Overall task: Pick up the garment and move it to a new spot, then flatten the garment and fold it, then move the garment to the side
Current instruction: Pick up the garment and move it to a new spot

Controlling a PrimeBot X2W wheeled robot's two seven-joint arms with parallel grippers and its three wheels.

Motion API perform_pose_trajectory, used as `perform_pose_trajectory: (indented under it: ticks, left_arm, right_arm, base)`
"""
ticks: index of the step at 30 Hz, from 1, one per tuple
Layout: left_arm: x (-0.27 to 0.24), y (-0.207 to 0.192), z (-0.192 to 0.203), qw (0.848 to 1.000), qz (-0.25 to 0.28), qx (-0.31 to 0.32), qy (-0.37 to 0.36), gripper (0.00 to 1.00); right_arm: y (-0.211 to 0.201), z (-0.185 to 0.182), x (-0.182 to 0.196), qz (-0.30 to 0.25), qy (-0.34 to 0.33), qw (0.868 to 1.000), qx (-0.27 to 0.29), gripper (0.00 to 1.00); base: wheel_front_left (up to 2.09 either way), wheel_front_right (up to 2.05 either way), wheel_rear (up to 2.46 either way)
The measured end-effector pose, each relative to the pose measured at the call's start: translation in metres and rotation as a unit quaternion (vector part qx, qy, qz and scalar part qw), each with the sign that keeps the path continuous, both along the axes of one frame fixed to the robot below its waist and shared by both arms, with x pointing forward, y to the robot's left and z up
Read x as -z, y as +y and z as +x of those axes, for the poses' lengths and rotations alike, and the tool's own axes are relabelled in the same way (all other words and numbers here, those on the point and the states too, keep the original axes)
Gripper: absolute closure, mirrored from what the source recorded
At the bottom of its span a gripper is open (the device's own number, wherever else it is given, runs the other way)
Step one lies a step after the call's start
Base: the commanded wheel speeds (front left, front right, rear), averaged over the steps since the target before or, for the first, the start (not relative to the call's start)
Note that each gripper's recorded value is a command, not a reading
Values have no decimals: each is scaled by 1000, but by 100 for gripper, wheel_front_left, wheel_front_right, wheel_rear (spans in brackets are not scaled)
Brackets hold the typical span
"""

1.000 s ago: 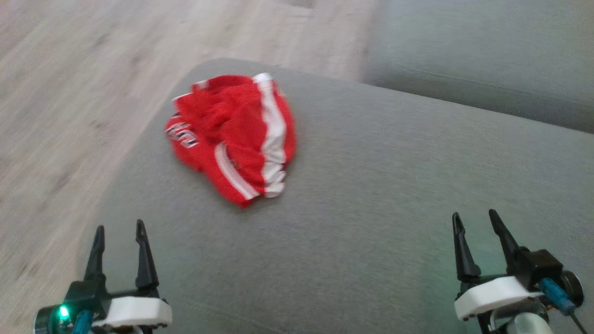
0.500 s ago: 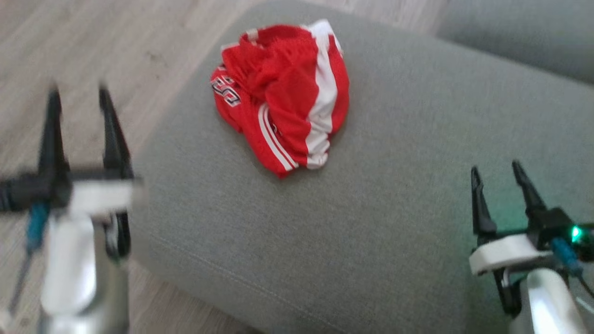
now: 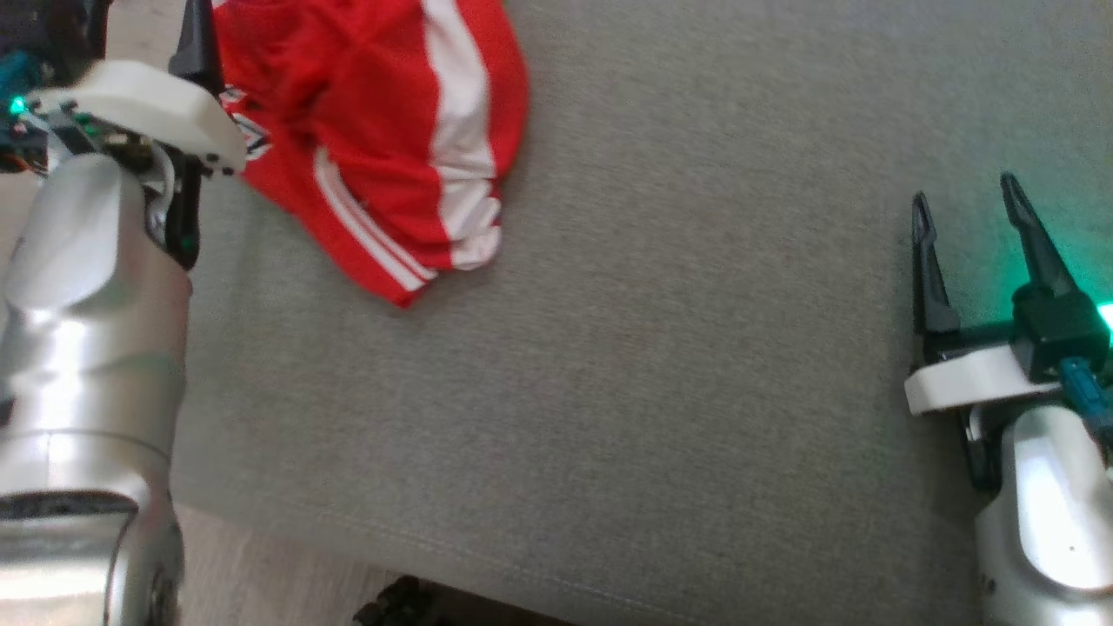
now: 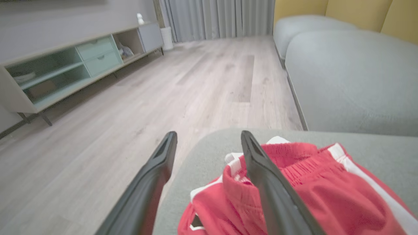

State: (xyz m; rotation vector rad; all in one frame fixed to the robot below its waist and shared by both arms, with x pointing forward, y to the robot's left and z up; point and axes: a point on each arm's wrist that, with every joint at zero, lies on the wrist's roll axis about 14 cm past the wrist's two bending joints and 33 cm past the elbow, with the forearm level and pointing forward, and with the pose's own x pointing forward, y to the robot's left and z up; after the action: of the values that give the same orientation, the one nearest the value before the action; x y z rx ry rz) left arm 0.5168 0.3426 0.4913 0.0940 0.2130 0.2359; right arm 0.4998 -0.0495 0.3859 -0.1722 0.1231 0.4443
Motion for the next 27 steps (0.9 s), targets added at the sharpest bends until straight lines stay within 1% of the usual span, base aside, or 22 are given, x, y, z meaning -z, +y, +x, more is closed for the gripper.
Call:
perform_pose_trajectory:
  ticks: [2, 4, 6, 8, 9, 10, 13, 16, 20, 23, 25, 27]
  left_arm:
    - [22, -7, 12, 999, -9, 8, 38, 0]
    - [48, -13, 16, 997, -28, 7, 76, 0]
    - [75, -15, 12, 992, -46, 0, 116, 0]
    - [98, -10, 4, 987, -48, -9, 153, 0]
    - [105, -7, 1, 985, -47, -12, 163, 71]
    - [108, -6, 1, 985, -45, -14, 165, 100]
    - [97, -11, 11, 991, -36, -1, 132, 100]
    - [70, -15, 22, 996, -17, 16, 90, 100]
    - [21, -28, 37, 997, 34, 60, 34, 100]
    - [-29, -45, 50, 993, 68, 95, -20, 100]
    - [-64, -63, 58, 986, 91, 123, -58, 100]
    - [-95, -90, 66, 977, 109, 158, -95, 100]
  right_arm:
    - [-8, 4, 3, 1, -3, 1000, 10, 0]
    - [-15, 8, 4, -1, -8, 1000, 18, 0]
    - [-21, 10, 6, -4, -9, 1000, 24, 0]
    - [-25, 12, 9, -5, -11, 1000, 29, 0]
    - [-27, 12, 10, -6, -11, 999, 31, 0]
    - [-28, 12, 11, -6, -10, 999, 32, 0]
    - [-28, 13, 8, -5, -14, 999, 32, 0]
    - [-26, 12, 4, -7, -14, 999, 30, 0]
    - [-25, 5, -8, -3, -14, 999, 28, 0]
    - [-28, -11, -18, 3, -10, 999, 32, 0]
    - [-35, -21, -29, 8, -14, 999, 41, 0]
    - [-44, -31, -42, 23, -21, 998, 55, 0]
  base:
    - [0, 0, 0]
    - [0, 0, 0]
    - [0, 0, 0]
    - [0, 0, 0]
    - [0, 0, 0]
    - [0, 0, 0]
    - [0, 0, 0]
    - [0, 0, 0]
    - [0, 0, 0]
    - [0, 0, 0]
    - [0, 0, 0]
    - [0, 0, 0]
